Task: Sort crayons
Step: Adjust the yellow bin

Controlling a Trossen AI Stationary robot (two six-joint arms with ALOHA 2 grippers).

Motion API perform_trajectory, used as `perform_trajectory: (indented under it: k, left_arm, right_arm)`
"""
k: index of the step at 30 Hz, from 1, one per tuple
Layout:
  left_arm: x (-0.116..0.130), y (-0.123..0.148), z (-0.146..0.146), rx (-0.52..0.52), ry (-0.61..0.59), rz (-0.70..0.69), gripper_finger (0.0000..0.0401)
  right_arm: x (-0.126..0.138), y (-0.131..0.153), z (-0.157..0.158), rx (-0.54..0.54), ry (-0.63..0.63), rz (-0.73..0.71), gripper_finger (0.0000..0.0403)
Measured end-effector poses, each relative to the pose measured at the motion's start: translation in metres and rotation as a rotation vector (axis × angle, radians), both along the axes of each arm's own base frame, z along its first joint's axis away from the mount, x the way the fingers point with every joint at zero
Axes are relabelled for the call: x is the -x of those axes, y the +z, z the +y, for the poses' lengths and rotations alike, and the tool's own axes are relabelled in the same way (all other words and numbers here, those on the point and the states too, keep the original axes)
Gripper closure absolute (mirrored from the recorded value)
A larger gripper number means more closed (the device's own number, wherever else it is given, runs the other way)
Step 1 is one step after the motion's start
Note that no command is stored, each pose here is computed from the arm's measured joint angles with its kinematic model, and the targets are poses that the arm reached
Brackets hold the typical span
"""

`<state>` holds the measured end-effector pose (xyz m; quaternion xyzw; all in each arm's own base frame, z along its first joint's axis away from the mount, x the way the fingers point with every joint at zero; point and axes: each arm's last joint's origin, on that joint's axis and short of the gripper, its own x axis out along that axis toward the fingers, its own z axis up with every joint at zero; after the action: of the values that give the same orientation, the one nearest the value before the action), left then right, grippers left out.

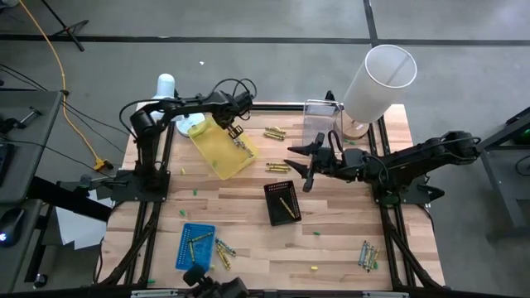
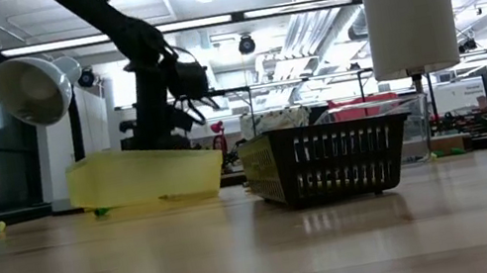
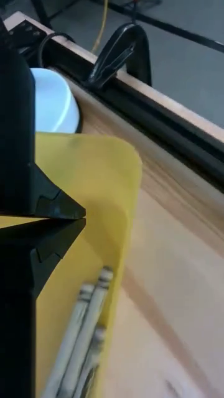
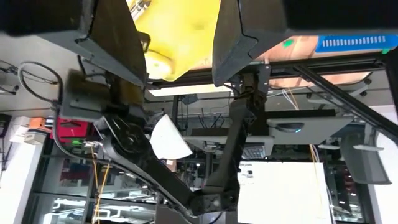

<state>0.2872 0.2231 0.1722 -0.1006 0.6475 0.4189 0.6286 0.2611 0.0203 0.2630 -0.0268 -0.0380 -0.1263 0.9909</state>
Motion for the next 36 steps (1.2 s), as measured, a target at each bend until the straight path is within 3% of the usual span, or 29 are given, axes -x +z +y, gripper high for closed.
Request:
perform_trajectory:
  k: [8,13,17,21,26,30,33,36]
  left_arm:
    - [-0.014,-0.008,0.014,-0.141,-0.08,-0.02,0.0401]
    - [-0.028,-0.002,0.023,-0.214,-0.24,-0.106,0.0401]
    - [-0.041,0.002,0.025,-0.21,-0.399,-0.227,0.0401]
    - [-0.043,0.012,0.013,-0.209,-0.484,-0.183,0.0401]
    - [-0.029,0.044,-0.014,-0.131,-0.427,-0.187,0.0401]
    - [-0.02,0.06,-0.047,0.057,-0.355,-0.353,0.0401]
    - [-0.02,0.051,-0.08,0.135,-0.353,-0.433,0.0401]
    - [-0.016,0.031,-0.112,0.148,-0.349,-0.407,0.0401]
  right_arm:
    - [0.0,0.0,0.0,0.0,0.0,0.002,0.0224]
    - [0.0,0.0,0.0,0.0,0.0,0.002,0.0224]
    - [0.0,0.0,0.0,0.0,0.0,0.002,0.0224]
    - [0.0,-0.002,0.0,0.002,0.001,0.023,0.0224]
    - [0.0,-0.004,0.0,0.007,0.0,0.038,0.0224]
    - [0.0,-0.003,0.0,0.005,0.0,0.031,0.0224]
    - [0.0,-0.003,0.0,-0.02,0.002,0.026,0.0224]
    - [0.0,-0.003,0.0,-0.035,0.003,0.024,0.0224]
